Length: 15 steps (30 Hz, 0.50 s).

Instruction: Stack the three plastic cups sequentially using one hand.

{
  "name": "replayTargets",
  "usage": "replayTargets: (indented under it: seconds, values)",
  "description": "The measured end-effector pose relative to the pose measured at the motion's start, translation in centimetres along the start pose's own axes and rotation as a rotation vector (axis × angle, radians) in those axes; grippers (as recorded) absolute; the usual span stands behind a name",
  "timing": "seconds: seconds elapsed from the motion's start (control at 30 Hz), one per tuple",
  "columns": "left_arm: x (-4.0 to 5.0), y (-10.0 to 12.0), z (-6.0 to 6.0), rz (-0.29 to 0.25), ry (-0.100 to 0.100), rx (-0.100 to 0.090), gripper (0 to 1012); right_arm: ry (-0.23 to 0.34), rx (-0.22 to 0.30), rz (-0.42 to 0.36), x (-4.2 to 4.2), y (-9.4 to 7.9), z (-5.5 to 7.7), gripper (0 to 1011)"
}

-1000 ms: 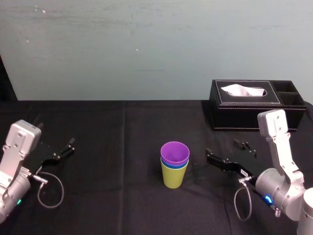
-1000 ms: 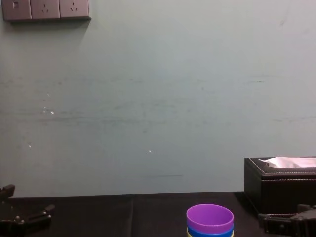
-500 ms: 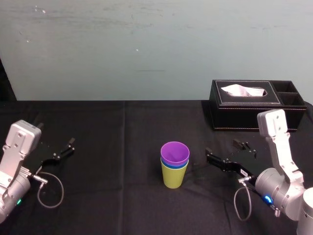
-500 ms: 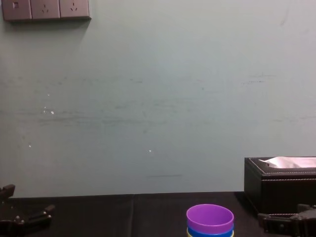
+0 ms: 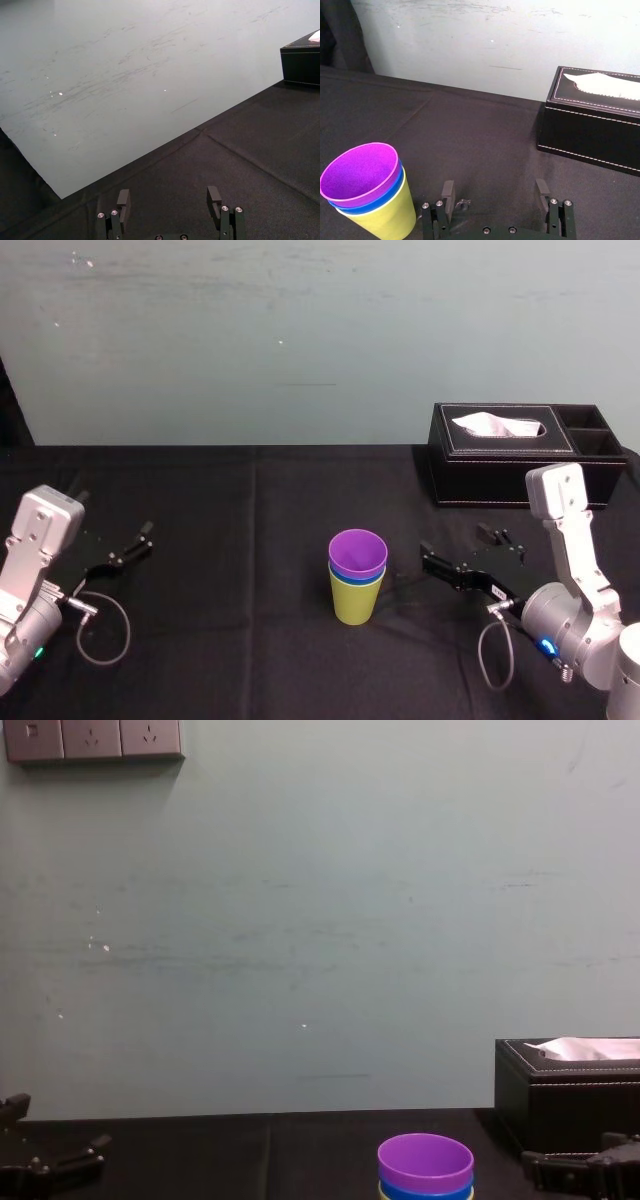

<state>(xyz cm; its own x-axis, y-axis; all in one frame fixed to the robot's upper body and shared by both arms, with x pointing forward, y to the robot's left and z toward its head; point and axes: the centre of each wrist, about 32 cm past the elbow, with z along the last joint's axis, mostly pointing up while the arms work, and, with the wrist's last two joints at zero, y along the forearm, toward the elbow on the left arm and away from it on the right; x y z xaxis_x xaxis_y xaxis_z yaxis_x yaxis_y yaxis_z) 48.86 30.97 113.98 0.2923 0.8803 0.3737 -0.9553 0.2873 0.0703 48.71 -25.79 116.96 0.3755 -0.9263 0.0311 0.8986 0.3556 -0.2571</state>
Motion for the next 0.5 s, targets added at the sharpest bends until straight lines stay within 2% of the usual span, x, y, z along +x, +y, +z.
replayTargets:
  seconds: [0.5]
  values:
    - [0.0,0.0,0.0,0.0,0.0,0.0,1001,0.0,0.0,0.0,0.0,0.0,0.0,1003]
